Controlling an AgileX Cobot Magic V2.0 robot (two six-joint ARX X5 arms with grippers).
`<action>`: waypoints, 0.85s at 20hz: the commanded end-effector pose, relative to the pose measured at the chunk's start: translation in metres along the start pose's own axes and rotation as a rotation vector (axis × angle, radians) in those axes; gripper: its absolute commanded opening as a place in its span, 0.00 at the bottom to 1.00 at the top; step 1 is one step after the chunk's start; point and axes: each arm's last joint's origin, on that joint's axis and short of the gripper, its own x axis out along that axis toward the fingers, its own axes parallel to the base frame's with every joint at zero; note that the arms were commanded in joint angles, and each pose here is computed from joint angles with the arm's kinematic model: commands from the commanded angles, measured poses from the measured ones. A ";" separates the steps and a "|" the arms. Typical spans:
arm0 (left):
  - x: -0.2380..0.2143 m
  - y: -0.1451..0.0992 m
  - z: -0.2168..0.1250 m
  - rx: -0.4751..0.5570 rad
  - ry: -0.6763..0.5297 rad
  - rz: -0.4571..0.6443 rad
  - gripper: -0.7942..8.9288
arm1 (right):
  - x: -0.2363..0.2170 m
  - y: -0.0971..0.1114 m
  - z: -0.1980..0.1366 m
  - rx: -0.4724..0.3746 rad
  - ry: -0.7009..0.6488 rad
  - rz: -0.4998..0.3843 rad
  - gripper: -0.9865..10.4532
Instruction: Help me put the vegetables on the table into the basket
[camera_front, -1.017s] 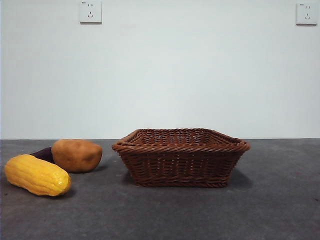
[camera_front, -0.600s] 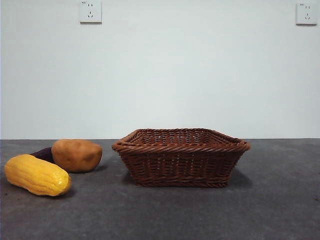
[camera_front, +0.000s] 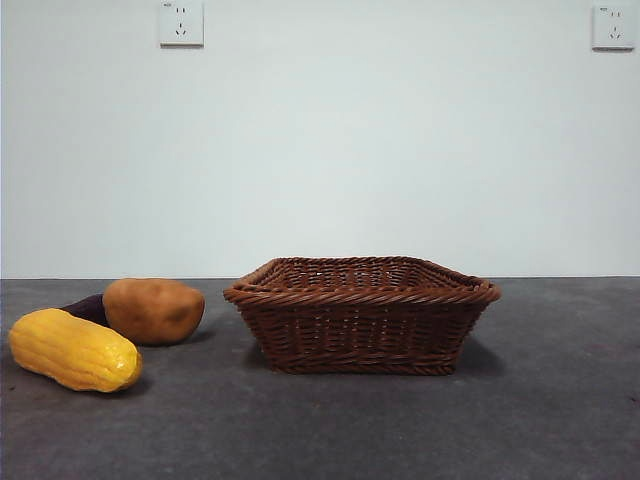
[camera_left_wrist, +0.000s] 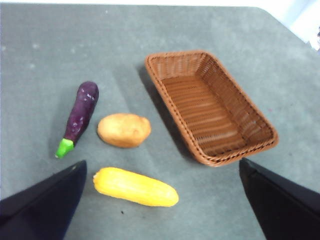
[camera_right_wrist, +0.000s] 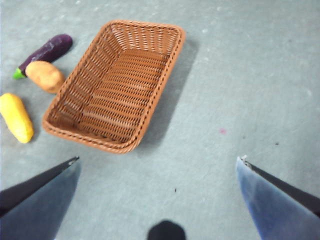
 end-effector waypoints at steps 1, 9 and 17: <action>0.002 0.001 0.002 -0.002 -0.001 -0.004 0.70 | 0.006 -0.002 0.007 0.018 -0.022 0.030 0.59; 0.005 0.002 0.005 0.004 -0.014 -0.003 0.70 | 0.094 -0.018 0.057 0.058 0.058 0.137 0.58; 0.014 0.006 0.007 -0.025 0.024 -0.002 0.70 | 0.224 -0.019 0.098 0.050 0.294 0.150 0.58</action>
